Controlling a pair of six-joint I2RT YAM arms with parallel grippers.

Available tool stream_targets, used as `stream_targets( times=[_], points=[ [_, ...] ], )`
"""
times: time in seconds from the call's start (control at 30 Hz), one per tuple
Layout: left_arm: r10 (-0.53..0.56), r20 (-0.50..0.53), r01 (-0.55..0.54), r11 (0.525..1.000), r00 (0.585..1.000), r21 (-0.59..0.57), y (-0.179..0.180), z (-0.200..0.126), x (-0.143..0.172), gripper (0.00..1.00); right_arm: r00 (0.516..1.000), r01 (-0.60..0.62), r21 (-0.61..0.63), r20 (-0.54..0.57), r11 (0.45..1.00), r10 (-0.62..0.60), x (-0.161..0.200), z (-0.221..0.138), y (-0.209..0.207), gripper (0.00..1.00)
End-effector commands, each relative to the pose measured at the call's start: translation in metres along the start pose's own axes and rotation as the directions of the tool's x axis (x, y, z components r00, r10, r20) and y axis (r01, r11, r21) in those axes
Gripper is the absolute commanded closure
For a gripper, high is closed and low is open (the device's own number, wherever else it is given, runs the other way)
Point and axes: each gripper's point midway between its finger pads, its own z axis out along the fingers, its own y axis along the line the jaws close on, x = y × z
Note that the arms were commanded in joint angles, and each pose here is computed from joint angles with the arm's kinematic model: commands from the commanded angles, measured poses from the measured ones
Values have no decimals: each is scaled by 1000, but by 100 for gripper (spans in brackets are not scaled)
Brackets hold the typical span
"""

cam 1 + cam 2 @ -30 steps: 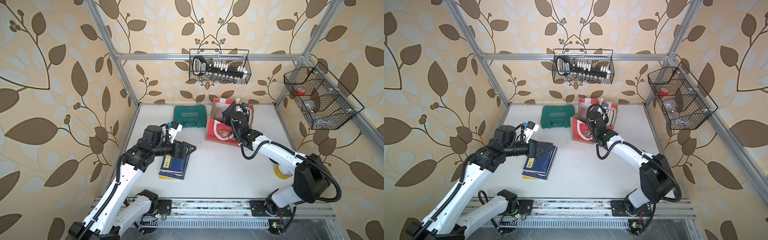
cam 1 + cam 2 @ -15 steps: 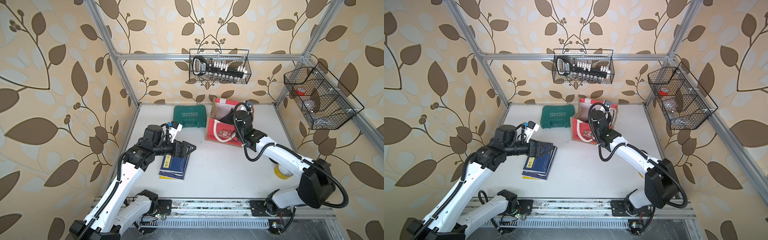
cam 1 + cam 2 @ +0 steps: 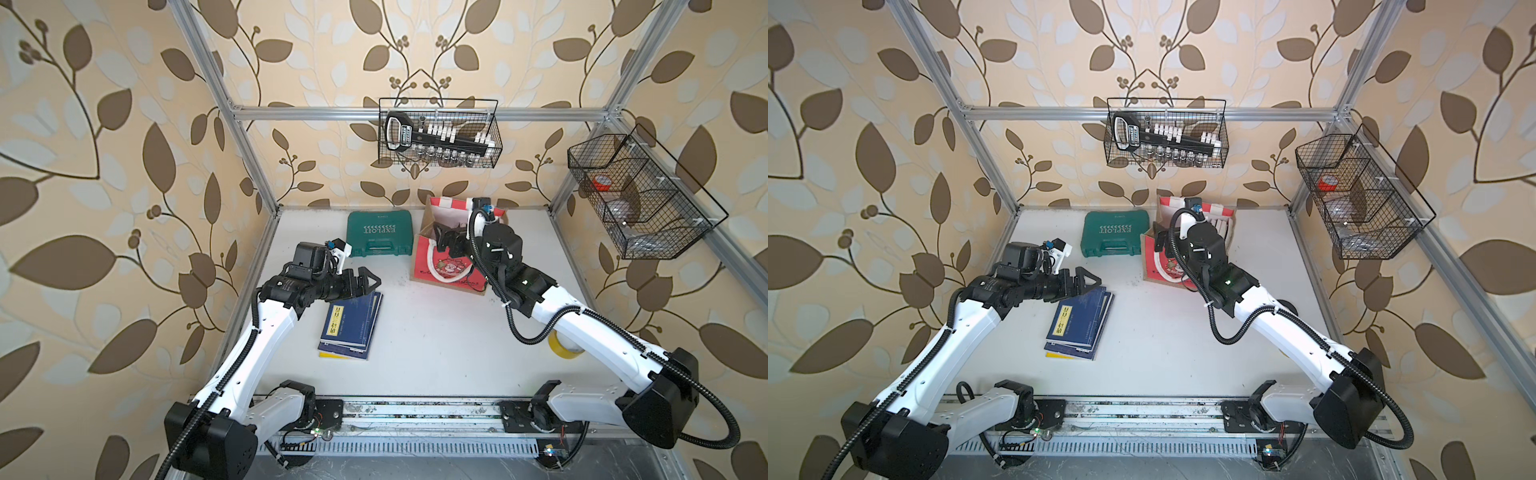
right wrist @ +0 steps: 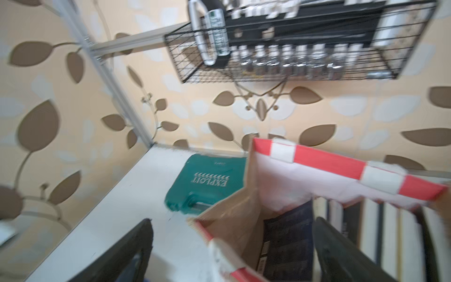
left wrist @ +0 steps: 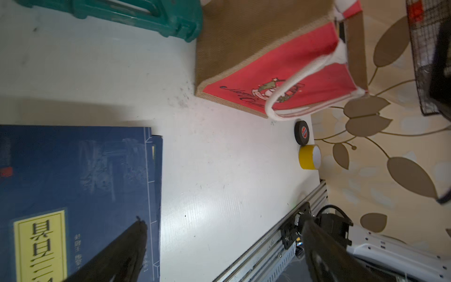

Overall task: Put the books into the canvas bag
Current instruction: Place the book in the canvas bag, then pick up the book from the book.

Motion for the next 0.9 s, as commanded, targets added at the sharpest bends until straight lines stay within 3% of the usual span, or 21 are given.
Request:
stream_targets(
  times=[0.0,0.2,0.3,0.53,0.63,0.87],
  points=[
    [-131,34,134,986,991,-101,30,2,-2,1,990,43,-260,-116,965,-76,29,-16,60,1],
    [-305,55,310,933,951,-181,73,7,4,1,959,-18,-435,-262,900,-107,97,-27,117,1],
    [-349,81,358,907,934,-221,90,7,8,1,939,-64,-463,-328,884,-104,131,-26,130,1],
    [-433,146,456,823,889,-339,129,3,19,1,881,-94,-428,-457,899,-126,209,-11,132,1],
    [-448,158,475,822,880,-314,135,8,20,1,850,-100,-397,-511,912,-129,238,-3,127,1],
    [-474,188,509,775,860,-374,158,10,26,1,789,-160,-381,-604,911,-114,278,2,129,1]
  ],
)
